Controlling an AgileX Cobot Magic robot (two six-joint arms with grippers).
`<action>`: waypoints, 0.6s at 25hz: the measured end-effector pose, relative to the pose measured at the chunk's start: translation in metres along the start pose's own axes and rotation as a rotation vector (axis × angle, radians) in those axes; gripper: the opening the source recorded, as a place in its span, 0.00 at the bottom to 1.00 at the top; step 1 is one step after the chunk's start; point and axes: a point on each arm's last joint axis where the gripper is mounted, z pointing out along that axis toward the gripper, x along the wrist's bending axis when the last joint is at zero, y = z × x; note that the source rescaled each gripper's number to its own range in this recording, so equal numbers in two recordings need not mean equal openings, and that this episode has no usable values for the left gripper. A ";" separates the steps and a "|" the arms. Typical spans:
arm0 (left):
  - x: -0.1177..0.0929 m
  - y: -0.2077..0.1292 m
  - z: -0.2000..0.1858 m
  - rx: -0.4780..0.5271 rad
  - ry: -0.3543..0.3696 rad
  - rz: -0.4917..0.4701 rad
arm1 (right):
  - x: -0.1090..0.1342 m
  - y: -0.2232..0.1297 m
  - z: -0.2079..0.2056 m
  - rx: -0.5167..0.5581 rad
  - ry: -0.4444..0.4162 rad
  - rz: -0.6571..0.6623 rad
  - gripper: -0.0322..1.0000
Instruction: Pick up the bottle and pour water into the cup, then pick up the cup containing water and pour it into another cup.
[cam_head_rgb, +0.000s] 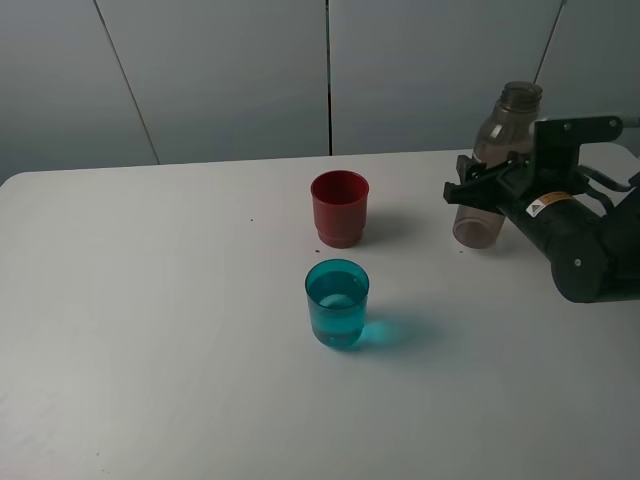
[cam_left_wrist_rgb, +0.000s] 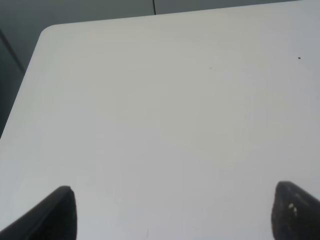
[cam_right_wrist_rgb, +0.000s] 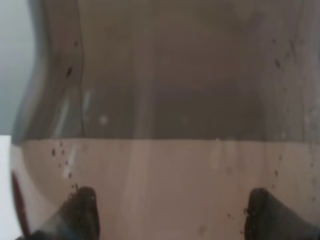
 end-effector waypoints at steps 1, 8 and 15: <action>0.000 0.000 0.000 0.000 0.000 0.000 | 0.000 -0.002 0.000 0.006 0.000 -0.001 0.04; 0.000 0.000 0.000 0.000 0.000 0.000 | 0.000 -0.004 0.001 0.010 -0.001 0.006 0.04; 0.000 0.000 0.000 0.000 0.000 0.000 | 0.000 -0.010 0.002 0.038 -0.002 0.004 0.04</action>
